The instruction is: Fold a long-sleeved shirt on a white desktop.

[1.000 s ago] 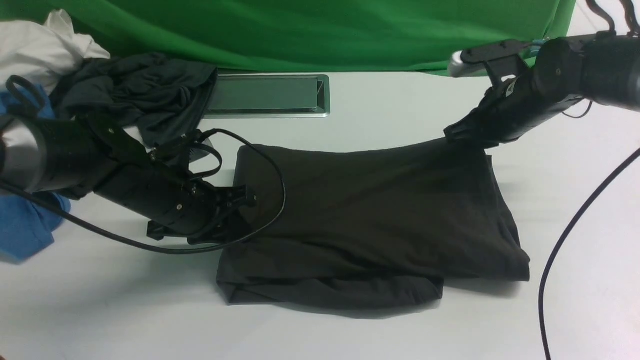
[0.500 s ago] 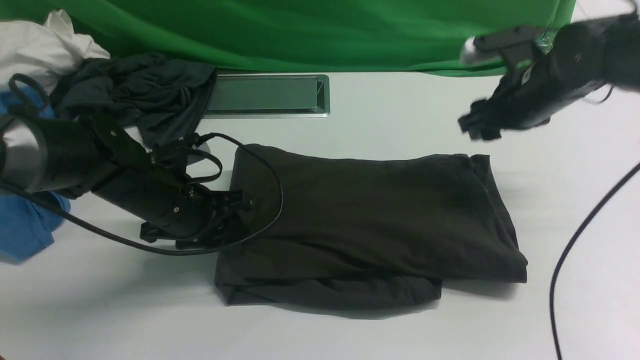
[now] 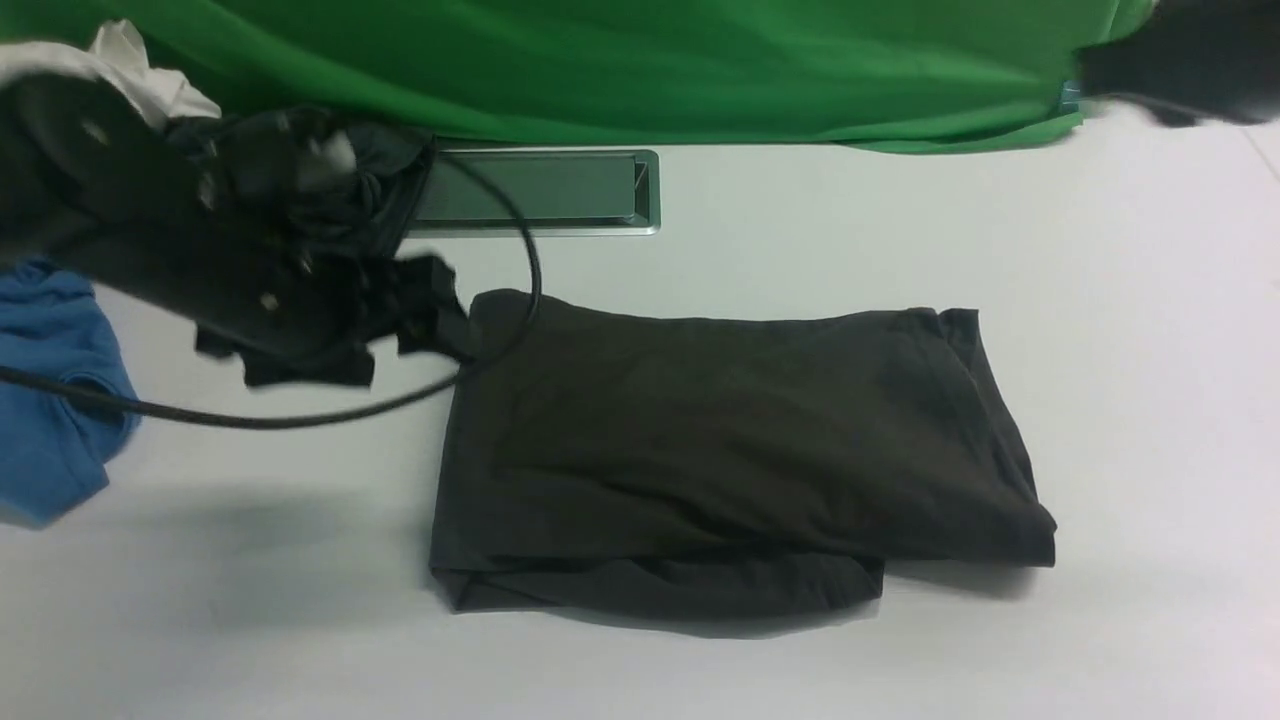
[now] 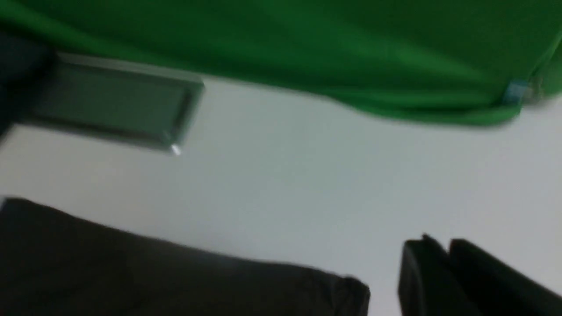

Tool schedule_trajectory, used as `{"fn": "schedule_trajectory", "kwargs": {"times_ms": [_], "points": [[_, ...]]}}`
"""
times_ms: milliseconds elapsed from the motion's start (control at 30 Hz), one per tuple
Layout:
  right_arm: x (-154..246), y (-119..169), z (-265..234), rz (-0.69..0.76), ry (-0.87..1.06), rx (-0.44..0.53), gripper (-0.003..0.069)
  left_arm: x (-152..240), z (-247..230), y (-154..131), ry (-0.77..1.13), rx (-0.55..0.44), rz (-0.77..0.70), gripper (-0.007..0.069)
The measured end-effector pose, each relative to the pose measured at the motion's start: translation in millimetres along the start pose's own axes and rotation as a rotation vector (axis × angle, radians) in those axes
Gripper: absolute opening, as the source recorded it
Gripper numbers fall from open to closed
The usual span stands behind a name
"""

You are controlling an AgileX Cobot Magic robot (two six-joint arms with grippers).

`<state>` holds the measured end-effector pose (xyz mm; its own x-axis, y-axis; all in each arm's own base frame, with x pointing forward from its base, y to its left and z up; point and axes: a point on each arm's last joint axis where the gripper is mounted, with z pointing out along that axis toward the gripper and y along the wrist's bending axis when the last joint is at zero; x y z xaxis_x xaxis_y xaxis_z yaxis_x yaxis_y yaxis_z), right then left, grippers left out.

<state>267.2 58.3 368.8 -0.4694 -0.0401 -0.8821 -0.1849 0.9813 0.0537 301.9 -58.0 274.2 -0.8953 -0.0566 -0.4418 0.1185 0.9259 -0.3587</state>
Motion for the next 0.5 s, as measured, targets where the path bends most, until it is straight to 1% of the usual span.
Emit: {"fn": "schedule_trajectory", "kwargs": {"times_ms": [33, 67, 133, 233, 300, 333, 367, 433, 467, 500], "points": [[-3.1, 1.0, -5.2, -0.003, -0.029, -0.005, 0.0051, 1.0, -2.3, -1.0, 0.004, 0.003, 0.009, 0.0665], [7.6, 6.4, -28.5, -0.029, -0.14, -0.033, 0.0033, 4.9, -19.1, -7.7, -0.012, 0.019, 0.046, 0.0657], [31.1, 12.4, -53.8, -0.063, -0.284, -0.075, 0.0028, 14.0, -41.2, -15.5, -0.042, 0.036, 0.097, 0.0644], [74.8, 14.3, -84.5, -0.087, -0.483, -0.126, 0.0027, 43.7, -73.8, -24.0, -0.084, 0.053, 0.151, 0.0587], [98.5, 12.5, -94.8, -0.079, -0.536, -0.145, 0.0028, 66.5, -81.7, -24.2, -0.071, 0.06, 0.158, 0.0536], [117.8, 10.5, -97.0, -0.069, -0.558, -0.153, 0.003, 84.4, -89.9, -24.9, -0.077, 0.065, 0.169, 0.0494], [120.3, 10.2, -97.5, -0.067, -0.561, -0.154, 0.0031, 86.3, -88.1, -24.1, -0.066, 0.065, 0.166, 0.0486], [146.2, 6.4, -104.0, -0.052, -0.594, -0.162, 0.0038, 122.7, -97.9, -23.1, -0.068, 0.075, 0.181, 0.0367], [151.6, 5.5, -107.0, -0.05, -0.609, -0.164, 0.0042, 132.9, -100.8, -22.8, -0.075, 0.077, 0.188, 0.0325], [157.5, 4.5, -109.2, -0.049, -0.622, -0.165, 0.0048, 147.2, -105.6, -22.7, -0.094, 0.082, 0.199, 0.0258]]}}
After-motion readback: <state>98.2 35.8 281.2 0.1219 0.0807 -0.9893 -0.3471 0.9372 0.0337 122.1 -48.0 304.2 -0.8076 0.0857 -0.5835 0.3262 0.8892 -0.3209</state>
